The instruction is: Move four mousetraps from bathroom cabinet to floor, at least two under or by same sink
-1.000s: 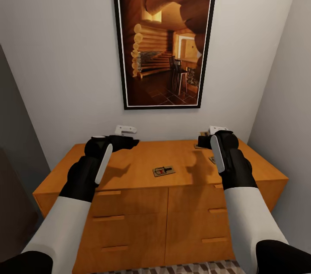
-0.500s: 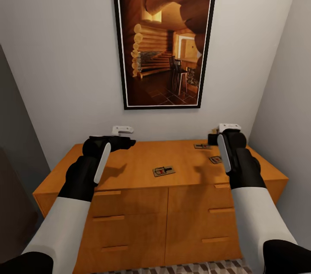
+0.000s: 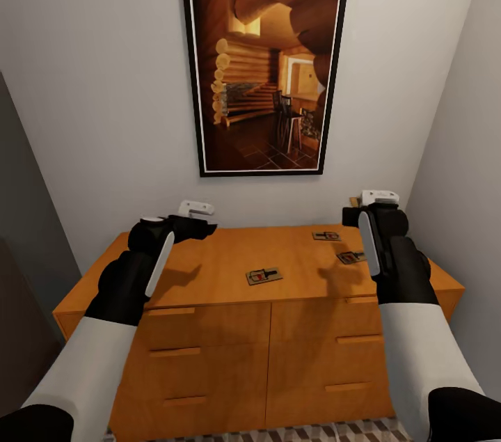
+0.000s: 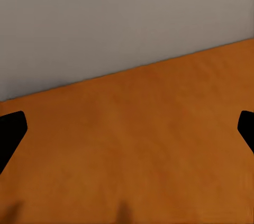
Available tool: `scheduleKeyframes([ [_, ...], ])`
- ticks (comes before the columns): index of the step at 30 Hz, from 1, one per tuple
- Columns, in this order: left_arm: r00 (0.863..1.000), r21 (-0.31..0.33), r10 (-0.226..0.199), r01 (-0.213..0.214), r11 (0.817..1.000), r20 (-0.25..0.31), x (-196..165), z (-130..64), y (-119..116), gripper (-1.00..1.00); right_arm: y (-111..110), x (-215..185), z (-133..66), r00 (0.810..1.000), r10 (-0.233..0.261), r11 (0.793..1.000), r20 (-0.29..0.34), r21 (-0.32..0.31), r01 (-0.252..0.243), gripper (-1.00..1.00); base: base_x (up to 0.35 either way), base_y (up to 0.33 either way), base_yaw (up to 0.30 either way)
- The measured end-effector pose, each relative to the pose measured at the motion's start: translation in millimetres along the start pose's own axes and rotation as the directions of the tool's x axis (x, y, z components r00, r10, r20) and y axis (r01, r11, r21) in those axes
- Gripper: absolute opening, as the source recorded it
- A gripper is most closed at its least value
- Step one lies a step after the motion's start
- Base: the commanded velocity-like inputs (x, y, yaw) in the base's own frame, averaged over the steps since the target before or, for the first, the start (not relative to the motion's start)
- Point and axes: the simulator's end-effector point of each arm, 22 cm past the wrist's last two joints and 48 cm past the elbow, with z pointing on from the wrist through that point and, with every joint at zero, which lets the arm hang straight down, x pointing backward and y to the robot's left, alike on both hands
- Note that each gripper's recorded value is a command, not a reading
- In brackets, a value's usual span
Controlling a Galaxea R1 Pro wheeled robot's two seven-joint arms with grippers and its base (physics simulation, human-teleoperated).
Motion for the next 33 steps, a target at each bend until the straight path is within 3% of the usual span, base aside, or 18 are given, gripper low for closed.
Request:
scheduleKeyframes([
  [13,0.990,-0.019,0.141,-0.141,0.990,0.013,6,5.6,14,1.00,-2,-4,-2.1,1.000,0.004,1.000,0.011,0.000,-0.004,-1.00,0.000,0.000,0.000],
  [18,0.983,-0.003,0.182,-0.182,0.983,0.031,3,6.8,4,1.00,-1,-4,-2.2,1.000,0.004,1.000,0.011,-0.003,-0.004,-1.00,0.000,0.000,0.000],
  [19,0.925,0.059,0.374,-0.378,0.924,0.070,1,6.0,-13,1.00,-1,-4,-2.2,1.000,0.004,1.000,0.011,-0.003,-0.004,-1.00,0.000,0.000,0.000],
  [20,0.918,0.340,0.390,-0.391,0.855,0.072,26,-6.8,-70,1.00,-1,-4,-2.2,1.000,0.004,1.000,0.011,-0.004,-0.004,-1.00,0.000,0.000,0.000],
  [21,0.913,0.617,0.397,-0.363,0.698,0.088,51,-41.1,-127,1.00,0,-4,-2.2,1.000,0.004,1.000,0.010,-0.005,-0.004,-1.00,0.000,0.000,0.000],
  [22,0.910,0.655,0.403,-0.364,0.662,0.098,54,-48.2,-135,1.00,0,-4,-2.2,1.000,0.004,1.000,0.010,-0.005,-0.004,-1.00,0.000,0.000,0.000],
  [28,0.898,0.715,0.415,-0.385,0.583,0.146,57,-62.3,-149,1.00,0,-4,-2.2,1.000,0.006,1.000,0.010,-0.008,-0.006,-1.00,0.000,0.000,0.000],
  [33,0.897,0.738,0.414,-0.382,0.557,0.152,60,-66.6,-156,1.00,0,-3,-2.1,1.000,0.006,1.000,0.010,-0.009,-0.006,-1.00,0.000,0.000,0.000],
])
